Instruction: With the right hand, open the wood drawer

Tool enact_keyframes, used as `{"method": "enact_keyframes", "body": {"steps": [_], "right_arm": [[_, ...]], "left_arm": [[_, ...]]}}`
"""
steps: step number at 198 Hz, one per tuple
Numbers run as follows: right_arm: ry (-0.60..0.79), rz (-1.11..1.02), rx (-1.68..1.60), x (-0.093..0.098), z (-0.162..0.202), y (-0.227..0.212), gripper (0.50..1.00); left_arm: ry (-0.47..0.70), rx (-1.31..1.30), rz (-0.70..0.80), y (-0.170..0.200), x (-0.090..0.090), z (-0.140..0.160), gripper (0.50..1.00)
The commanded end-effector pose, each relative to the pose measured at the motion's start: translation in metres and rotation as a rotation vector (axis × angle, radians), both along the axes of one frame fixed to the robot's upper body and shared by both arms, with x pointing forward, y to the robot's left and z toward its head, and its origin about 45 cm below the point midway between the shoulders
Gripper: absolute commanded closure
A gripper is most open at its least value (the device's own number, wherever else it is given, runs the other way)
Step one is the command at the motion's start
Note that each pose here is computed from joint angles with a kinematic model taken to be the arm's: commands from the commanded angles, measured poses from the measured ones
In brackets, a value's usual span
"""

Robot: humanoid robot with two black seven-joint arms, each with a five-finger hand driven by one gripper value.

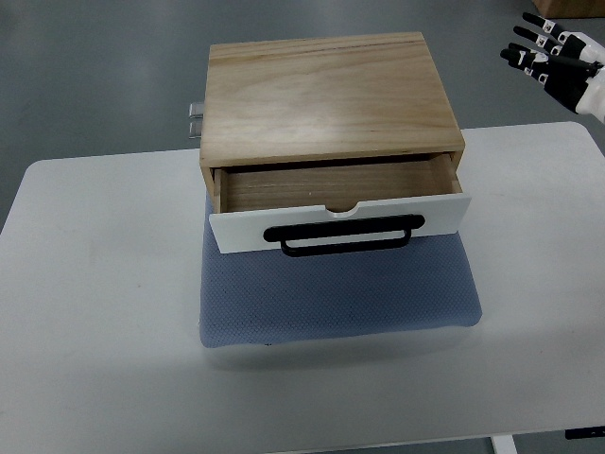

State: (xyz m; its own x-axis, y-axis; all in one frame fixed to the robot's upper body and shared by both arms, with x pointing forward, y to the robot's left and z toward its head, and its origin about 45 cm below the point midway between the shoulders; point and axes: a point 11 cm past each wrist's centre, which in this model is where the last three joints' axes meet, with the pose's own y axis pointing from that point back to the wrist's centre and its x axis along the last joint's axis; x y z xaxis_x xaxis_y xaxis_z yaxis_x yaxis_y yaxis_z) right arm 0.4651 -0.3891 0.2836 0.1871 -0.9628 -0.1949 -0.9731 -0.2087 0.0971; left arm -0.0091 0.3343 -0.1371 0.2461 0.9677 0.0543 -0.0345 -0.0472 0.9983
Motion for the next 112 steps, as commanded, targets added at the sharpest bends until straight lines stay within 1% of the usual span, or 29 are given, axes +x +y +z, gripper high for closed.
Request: {"method": "enact_keyframes", "body": {"steps": [1,15,43,60,112], "right_arm": [[0.039,-0.008,0.025,-0.006,-0.022,0.004,0.548],[0.062,-0.018,0.065,-0.010,-0.038,0.008,0.548],[0.074,-0.057,0.130,-0.013,-0.052,0.009,0.548],[0.068,-0.071,0.154,-0.014,-0.053,0.007,0.548],[0.091,-0.089,0.159,-0.023,-0.067,0.001,0.548]], "left_arm": [[0.000,0.000,0.000,0.000,0.000,0.000,0.500],[0.000,0.000,0.000,0.000,0.000,0.000,0.500],[0.000,-0.001,0.000,0.000,0.000,0.000,0.500],[0.000,0.000,0.000,0.000,0.000,0.000,0.500],[0.000,0.000,0.000,0.000,0.000,0.000,0.500]]}}
